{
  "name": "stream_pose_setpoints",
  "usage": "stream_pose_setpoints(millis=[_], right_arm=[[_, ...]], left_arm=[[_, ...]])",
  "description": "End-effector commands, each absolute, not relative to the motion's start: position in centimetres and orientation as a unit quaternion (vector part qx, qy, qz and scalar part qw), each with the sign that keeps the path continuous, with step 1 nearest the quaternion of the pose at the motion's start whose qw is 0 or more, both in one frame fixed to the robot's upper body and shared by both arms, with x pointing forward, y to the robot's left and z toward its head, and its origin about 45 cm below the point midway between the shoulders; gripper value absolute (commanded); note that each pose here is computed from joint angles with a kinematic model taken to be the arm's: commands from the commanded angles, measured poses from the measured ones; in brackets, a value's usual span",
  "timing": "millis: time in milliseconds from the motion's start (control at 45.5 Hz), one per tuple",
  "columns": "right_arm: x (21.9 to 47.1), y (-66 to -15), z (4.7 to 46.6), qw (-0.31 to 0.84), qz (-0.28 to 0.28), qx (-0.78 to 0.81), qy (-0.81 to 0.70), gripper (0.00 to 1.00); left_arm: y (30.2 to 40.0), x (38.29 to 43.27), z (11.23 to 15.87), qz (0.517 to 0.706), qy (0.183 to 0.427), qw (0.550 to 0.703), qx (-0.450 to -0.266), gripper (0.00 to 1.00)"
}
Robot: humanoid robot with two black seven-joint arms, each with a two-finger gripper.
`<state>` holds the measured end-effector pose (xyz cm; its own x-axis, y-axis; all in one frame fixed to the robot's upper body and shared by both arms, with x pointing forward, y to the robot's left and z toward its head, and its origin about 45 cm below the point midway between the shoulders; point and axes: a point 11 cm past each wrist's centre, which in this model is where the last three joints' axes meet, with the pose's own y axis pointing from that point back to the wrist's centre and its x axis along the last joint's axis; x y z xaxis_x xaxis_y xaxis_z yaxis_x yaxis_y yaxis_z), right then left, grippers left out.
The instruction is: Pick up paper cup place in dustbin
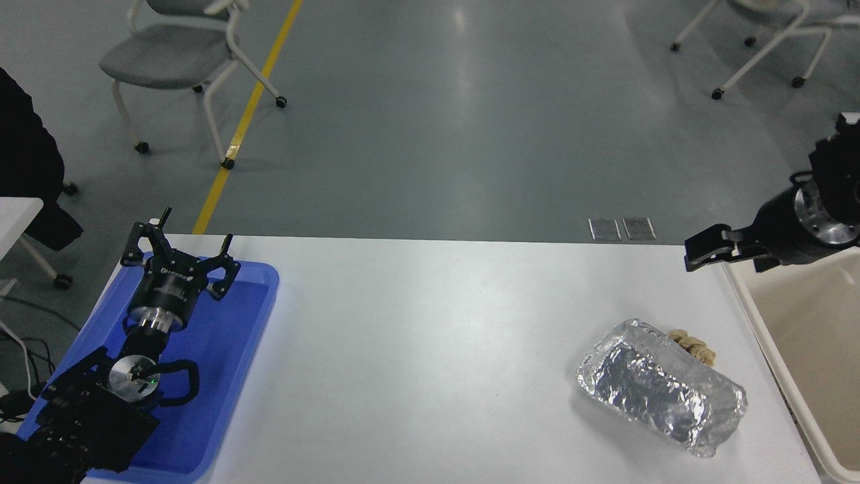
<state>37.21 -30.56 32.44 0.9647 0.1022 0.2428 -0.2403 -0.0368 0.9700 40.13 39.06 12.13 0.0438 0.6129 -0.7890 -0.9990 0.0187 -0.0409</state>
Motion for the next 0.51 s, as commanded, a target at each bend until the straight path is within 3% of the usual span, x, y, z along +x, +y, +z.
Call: stream_pose_setpoints(millis=[0,484], right_arm=[[36.3,-22.4,35.1,0.699,0.139,0.701,0.019,1.0],[34.5,-16.6,35.8,0.717,0.106,0.687,0.047,1.0]], left_arm=[[39.13,40.06,12.07,0.623,0.301,0.647,-0.32,1.0],[39.13,40.06,12.07,0.623,0.301,0.647,-0.32,1.0]])
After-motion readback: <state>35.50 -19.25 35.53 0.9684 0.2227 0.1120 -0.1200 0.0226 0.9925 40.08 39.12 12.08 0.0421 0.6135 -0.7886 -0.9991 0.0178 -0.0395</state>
